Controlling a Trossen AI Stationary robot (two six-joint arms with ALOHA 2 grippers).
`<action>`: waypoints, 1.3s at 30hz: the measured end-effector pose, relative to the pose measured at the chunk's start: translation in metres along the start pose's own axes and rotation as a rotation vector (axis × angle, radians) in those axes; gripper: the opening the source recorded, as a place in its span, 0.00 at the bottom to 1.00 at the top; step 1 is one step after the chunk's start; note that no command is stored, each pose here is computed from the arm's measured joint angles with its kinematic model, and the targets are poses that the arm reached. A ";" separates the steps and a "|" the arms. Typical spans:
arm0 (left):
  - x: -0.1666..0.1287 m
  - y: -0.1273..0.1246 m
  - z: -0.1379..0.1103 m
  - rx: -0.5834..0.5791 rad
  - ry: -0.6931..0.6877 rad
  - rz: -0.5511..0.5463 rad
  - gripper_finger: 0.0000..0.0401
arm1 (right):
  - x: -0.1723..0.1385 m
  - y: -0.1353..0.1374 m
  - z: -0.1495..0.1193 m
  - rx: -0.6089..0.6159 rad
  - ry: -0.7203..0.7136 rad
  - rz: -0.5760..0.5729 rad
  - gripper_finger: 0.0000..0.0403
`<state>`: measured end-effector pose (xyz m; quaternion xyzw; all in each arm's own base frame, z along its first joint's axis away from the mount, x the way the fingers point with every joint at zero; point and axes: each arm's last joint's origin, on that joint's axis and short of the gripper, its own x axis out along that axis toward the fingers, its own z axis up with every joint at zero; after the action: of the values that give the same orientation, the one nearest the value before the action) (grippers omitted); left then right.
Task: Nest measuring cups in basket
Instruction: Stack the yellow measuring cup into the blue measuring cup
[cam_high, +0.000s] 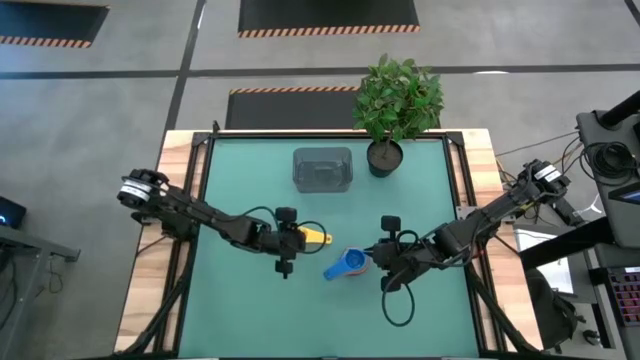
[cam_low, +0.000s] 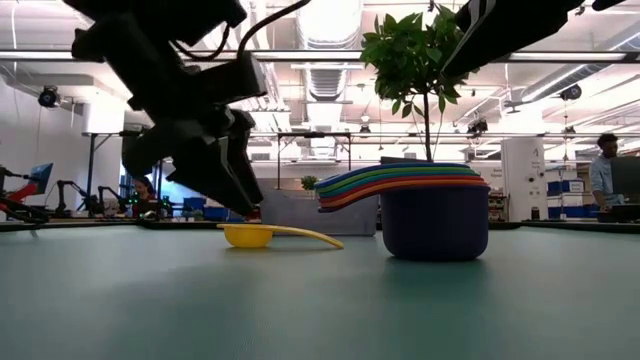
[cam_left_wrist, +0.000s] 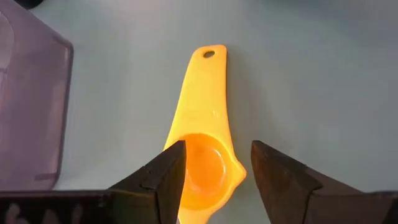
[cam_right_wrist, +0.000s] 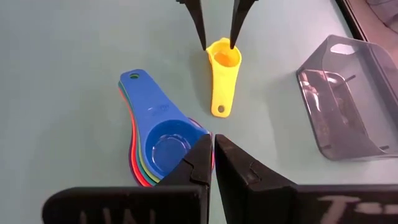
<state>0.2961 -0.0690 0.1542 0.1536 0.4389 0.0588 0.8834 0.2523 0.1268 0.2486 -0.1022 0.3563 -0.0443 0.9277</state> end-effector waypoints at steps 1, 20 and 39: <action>0.001 0.000 -0.002 -0.006 -0.002 0.000 0.41 | 0.000 0.000 0.000 0.000 0.000 0.000 0.02; 0.014 -0.005 -0.038 -0.110 -0.099 -0.002 0.20 | 0.000 0.000 0.000 0.010 -0.001 -0.001 0.02; 0.013 -0.006 -0.042 -0.081 -0.103 0.003 0.02 | 0.000 0.000 0.000 0.011 -0.002 0.000 0.02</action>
<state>0.2709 -0.0620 0.1189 0.1213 0.3901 0.0698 0.9101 0.2526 0.1270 0.2484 -0.0972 0.3551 -0.0463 0.9286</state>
